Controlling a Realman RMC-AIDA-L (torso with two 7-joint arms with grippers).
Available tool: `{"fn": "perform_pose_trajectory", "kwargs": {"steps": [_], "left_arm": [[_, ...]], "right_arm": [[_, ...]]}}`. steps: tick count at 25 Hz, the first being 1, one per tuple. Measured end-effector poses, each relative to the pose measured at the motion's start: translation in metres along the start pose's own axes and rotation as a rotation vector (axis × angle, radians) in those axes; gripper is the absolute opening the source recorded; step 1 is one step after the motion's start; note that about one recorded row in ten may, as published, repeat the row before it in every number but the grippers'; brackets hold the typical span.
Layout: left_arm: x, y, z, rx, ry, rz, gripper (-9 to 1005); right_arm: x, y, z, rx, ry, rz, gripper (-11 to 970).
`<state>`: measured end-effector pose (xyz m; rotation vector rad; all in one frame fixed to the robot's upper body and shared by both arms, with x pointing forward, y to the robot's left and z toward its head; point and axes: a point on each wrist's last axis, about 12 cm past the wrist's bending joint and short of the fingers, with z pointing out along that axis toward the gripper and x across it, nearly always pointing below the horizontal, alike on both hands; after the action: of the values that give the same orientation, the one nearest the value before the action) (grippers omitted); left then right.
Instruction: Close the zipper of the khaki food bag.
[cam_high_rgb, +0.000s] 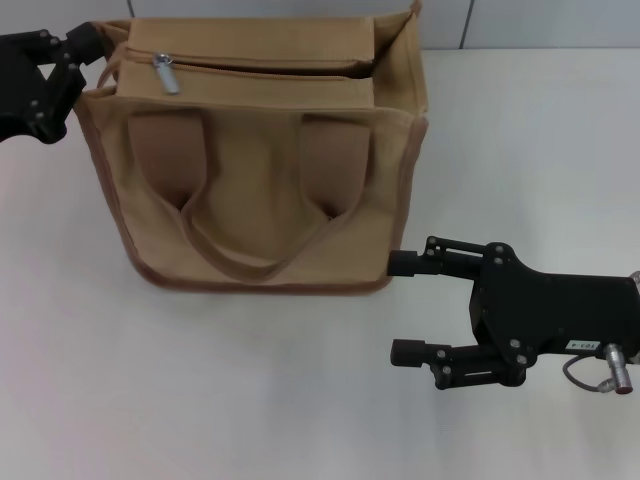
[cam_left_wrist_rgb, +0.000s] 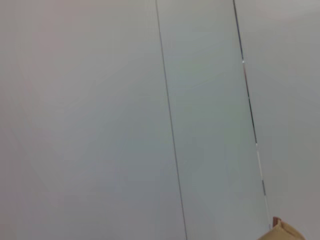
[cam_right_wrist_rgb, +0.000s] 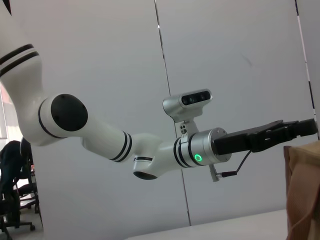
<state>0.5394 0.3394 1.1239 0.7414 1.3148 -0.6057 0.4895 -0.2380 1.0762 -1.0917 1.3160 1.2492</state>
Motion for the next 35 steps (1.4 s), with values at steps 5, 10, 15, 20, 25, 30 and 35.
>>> {"fn": "perform_pose_trajectory", "kwargs": {"steps": [5, 10, 15, 20, 25, 30, 35], "left_arm": [[-0.002, 0.007, -0.013, -0.037, 0.013, -0.031, 1], [0.002, 0.011, -0.036, -0.088, 0.056, -0.084, 5], [0.01, 0.007, -0.049, -0.12, 0.103, -0.089, 9], [0.02, -0.002, -0.046, -0.07, 0.157, -0.058, 125], [0.027, -0.006, -0.023, -0.017, 0.2, -0.011, 299], [0.028, -0.002, -0.015, -0.046, 0.22, 0.039, 452], [0.023, 0.006, -0.016, -0.072, 0.245, 0.089, 600]], "right_arm": [[0.001, 0.001, -0.002, 0.007, -0.008, 0.006, 769], [0.002, 0.004, -0.004, 0.012, -0.013, 0.012, 766], [0.002, 0.004, -0.005, 0.017, -0.016, 0.014, 764], [0.001, 0.003, -0.004, 0.016, -0.018, 0.015, 761], [0.002, 0.004, -0.004, 0.014, -0.02, 0.021, 759], [0.002, 0.004, -0.004, 0.014, -0.021, 0.029, 756], [0.002, 0.004, -0.005, 0.017, -0.023, 0.031, 754]]}}
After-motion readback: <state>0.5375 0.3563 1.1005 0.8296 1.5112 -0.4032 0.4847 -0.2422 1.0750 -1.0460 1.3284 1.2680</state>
